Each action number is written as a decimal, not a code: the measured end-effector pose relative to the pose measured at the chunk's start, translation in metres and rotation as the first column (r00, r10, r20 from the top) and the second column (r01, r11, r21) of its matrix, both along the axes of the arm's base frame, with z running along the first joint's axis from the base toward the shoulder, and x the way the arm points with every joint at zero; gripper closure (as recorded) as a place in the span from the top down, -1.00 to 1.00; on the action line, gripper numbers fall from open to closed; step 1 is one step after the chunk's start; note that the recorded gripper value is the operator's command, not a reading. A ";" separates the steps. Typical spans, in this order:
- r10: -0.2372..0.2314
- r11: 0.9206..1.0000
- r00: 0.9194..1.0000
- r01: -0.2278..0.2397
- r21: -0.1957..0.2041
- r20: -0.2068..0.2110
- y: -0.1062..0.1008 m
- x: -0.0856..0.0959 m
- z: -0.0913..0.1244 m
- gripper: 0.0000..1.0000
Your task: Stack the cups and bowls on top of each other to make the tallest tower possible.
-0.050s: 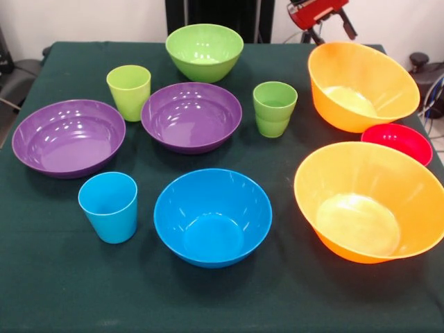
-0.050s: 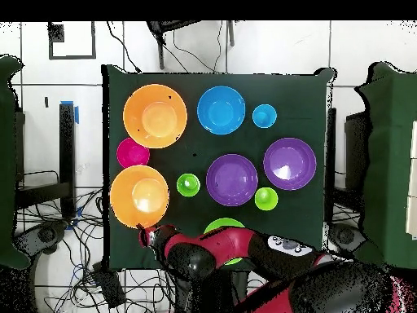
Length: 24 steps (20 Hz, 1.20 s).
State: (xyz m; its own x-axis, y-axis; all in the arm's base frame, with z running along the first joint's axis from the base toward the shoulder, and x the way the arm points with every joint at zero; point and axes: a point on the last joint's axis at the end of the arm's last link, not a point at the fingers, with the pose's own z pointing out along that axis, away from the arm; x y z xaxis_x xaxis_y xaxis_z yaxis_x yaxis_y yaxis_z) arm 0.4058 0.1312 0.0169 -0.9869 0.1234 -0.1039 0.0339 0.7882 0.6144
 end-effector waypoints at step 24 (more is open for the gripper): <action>-0.133 0.984 0.991 0.133 -0.120 0.013 -0.043 0.060 0.058 1.00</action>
State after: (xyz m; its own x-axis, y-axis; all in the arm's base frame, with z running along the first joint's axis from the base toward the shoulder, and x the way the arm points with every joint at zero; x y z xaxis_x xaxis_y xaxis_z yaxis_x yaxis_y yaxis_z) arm 0.4662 0.0879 0.0747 -0.9621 0.2397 -0.1304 0.1406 0.8450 0.5159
